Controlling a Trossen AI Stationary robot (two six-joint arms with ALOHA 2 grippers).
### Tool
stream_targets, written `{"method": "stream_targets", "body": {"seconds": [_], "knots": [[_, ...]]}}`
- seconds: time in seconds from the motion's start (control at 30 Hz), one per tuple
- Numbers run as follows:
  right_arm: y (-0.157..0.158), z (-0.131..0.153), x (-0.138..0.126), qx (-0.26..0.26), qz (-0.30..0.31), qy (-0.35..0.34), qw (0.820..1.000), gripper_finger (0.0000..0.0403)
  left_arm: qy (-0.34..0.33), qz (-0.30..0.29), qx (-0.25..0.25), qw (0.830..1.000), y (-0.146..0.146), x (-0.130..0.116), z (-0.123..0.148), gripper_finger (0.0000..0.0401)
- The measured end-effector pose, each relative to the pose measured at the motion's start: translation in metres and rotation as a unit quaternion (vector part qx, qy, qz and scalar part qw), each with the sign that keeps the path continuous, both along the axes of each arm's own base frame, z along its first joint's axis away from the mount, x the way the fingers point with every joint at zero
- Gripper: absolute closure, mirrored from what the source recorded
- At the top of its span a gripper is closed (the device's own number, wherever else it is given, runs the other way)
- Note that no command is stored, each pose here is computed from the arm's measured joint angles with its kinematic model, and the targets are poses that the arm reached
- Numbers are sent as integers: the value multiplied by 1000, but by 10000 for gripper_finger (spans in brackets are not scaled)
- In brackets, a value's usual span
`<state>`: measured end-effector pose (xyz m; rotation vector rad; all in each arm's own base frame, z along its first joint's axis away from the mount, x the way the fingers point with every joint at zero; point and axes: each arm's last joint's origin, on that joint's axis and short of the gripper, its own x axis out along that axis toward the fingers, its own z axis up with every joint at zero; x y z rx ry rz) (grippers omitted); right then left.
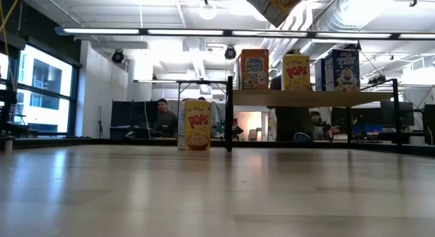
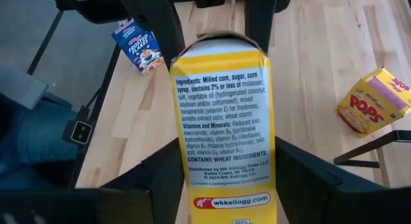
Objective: Stack cereal on shelf
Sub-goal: Put the bottom yellow cereal box on the shelf aligned with the other yellow cereal box
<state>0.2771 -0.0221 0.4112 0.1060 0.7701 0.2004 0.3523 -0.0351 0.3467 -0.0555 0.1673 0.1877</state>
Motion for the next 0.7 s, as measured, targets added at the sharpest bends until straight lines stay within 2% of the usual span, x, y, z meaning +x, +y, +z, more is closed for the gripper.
{"method": "stream_targets", "body": {"seconds": [0.53,0.7], "knots": [[0,0,0,3,-2,1,1000,206,-2,-2,5,1000,0,0,0,245],[0,0,0,2,-2,1,1000,206,0,-4,21,1000,0,0,1,245]]}}
